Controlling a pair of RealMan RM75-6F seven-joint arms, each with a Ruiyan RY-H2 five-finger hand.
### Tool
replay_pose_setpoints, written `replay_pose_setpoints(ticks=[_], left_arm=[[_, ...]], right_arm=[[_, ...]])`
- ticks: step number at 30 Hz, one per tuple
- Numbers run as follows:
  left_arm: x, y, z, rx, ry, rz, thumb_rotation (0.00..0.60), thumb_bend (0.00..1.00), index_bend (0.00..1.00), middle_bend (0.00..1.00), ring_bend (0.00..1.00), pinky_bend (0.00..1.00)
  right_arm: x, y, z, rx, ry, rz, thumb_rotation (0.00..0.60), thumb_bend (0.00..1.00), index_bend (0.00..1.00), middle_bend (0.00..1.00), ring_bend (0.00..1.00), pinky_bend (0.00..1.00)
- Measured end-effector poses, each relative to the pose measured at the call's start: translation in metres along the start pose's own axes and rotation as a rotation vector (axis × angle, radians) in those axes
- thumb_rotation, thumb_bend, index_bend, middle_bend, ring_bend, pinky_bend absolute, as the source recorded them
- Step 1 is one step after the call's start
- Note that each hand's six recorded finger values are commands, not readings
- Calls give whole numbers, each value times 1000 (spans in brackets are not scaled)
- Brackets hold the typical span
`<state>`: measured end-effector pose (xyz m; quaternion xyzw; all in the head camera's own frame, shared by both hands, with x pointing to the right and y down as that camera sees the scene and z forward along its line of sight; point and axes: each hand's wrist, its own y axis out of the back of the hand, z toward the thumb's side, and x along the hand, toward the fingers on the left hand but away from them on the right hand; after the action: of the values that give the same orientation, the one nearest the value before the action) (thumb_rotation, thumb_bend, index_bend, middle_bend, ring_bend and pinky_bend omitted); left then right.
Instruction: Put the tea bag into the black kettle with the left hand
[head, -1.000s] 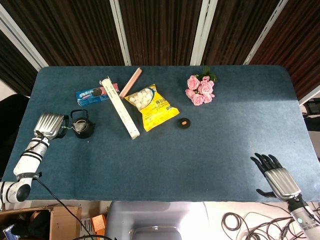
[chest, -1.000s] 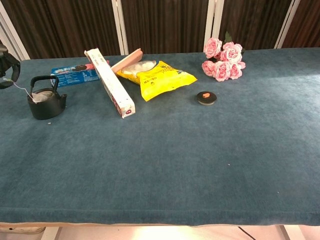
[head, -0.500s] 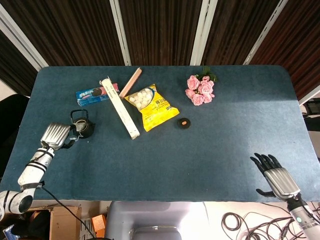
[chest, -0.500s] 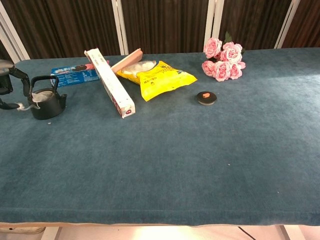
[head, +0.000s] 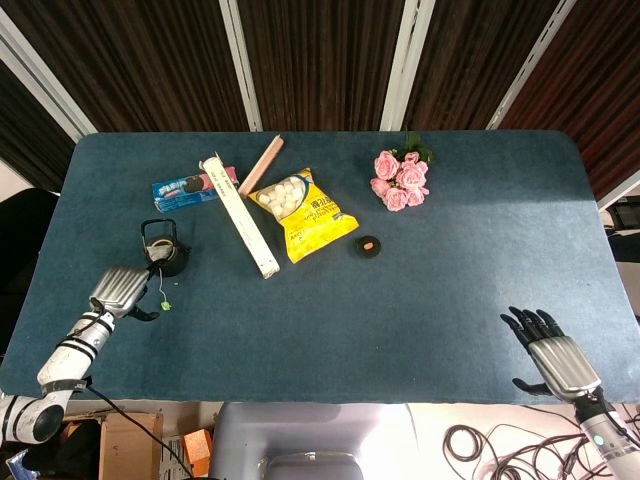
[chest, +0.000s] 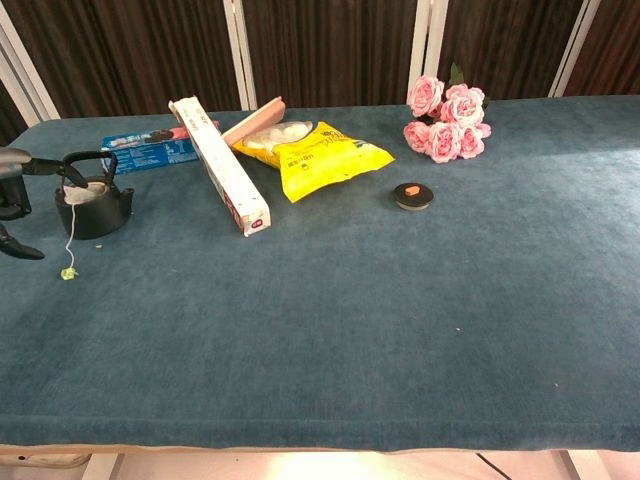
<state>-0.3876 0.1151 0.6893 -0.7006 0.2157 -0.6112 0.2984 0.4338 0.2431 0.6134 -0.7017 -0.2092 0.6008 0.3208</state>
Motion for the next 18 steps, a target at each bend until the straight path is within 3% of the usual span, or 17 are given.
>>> replay_pose_setpoints(ticks=[2, 8, 13, 18], left_arm=[[4, 3, -5, -51, 18, -15, 385, 176, 168, 972, 927, 1000], [18, 8, -32, -52, 102, -30, 359, 329, 168, 975, 929, 1000], [28, 4, -52, -34, 172, -47, 361, 344, 168, 975, 929, 1000], [31, 1, -51, -25, 172, -58, 360, 345, 170, 975, 929, 1000]], right_arm=[[0, 0, -1, -1, -1, 2, 600, 107, 0, 0, 0, 0], [0, -1, -1, 5, -2, 8, 600, 107, 0, 0, 0, 0], [0, 0, -3, 3, -9, 6, 600, 107, 0, 0, 0, 0], [-1, 0, -3, 3, -11, 7, 600, 107, 0, 0, 0, 0]])
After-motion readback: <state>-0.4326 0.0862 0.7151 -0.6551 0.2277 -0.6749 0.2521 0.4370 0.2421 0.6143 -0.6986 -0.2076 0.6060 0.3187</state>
